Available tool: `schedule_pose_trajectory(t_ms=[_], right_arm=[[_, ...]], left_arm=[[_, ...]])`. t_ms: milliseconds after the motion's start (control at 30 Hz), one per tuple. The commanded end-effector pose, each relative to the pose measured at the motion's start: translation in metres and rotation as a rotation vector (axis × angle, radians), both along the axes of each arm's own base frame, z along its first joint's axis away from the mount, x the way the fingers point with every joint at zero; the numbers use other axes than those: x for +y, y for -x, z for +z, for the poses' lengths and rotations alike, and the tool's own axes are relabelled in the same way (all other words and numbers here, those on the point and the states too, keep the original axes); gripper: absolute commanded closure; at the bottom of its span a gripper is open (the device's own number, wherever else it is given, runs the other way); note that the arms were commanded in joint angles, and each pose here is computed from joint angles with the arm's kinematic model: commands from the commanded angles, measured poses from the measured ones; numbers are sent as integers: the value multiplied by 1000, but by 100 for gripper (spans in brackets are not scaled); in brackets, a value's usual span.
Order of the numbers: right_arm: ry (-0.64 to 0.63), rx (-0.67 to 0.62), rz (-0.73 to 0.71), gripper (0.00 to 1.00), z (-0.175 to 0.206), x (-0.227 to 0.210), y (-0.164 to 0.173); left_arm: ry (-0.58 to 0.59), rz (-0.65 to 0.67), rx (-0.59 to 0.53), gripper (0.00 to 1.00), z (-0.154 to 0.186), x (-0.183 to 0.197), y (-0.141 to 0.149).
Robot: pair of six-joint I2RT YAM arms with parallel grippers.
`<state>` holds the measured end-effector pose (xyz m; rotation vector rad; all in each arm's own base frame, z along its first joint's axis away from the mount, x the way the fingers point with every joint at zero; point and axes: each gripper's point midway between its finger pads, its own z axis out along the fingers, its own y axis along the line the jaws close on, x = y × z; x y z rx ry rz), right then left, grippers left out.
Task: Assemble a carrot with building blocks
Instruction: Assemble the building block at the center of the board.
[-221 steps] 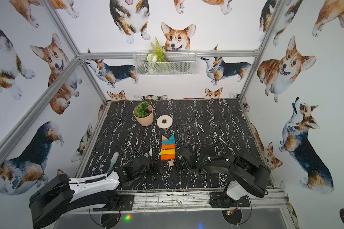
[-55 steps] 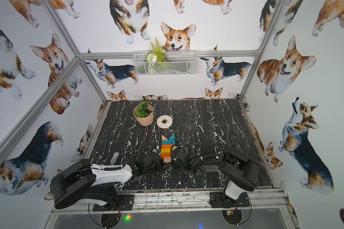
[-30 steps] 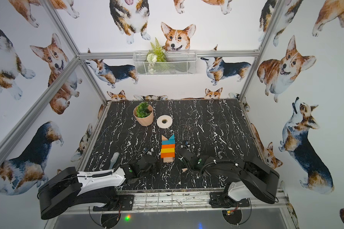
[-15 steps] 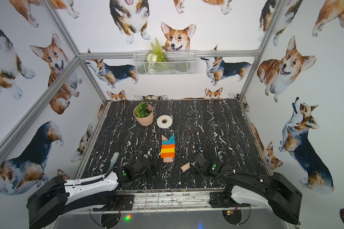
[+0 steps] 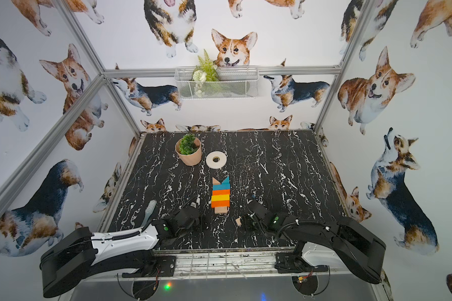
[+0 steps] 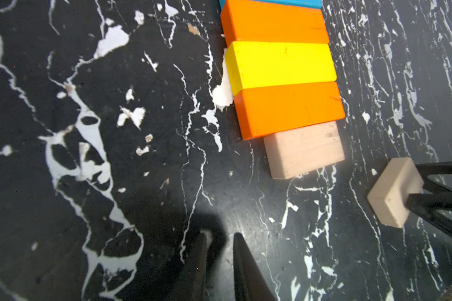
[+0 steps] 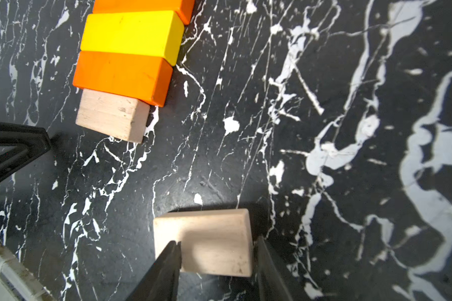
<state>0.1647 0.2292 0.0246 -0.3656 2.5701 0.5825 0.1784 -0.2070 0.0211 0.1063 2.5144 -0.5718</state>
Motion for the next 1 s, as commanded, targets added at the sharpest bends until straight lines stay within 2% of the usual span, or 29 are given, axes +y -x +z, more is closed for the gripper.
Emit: schedule_pose_trajectory(t_ms=[0,133,367,533,700,800,867,967], right_arm=[[-54,12,32,50,2,15,0],[-80,46,63,58,-3,29,3],[-50,53,88,61,-8,53,7],[-40,61,57,63,-17,60,3],[-39,53,19,67,-20,60,-1],[-47,39,9,65,-17,62,-2],[-59,28,8,58,-12,62,-2],[-79,12,10,56,1,58,0]], left_arm=[[10,-9,10,78,-2,-2,2],[12,-7,17,78,-6,-1,3],[29,-9,19,79,-3,-3,4],[81,-21,32,81,1,-6,14],[82,-15,24,82,3,-3,22],[86,-19,20,85,1,-5,27],[78,-21,10,85,0,-8,27],[69,-26,13,85,-2,-13,27]])
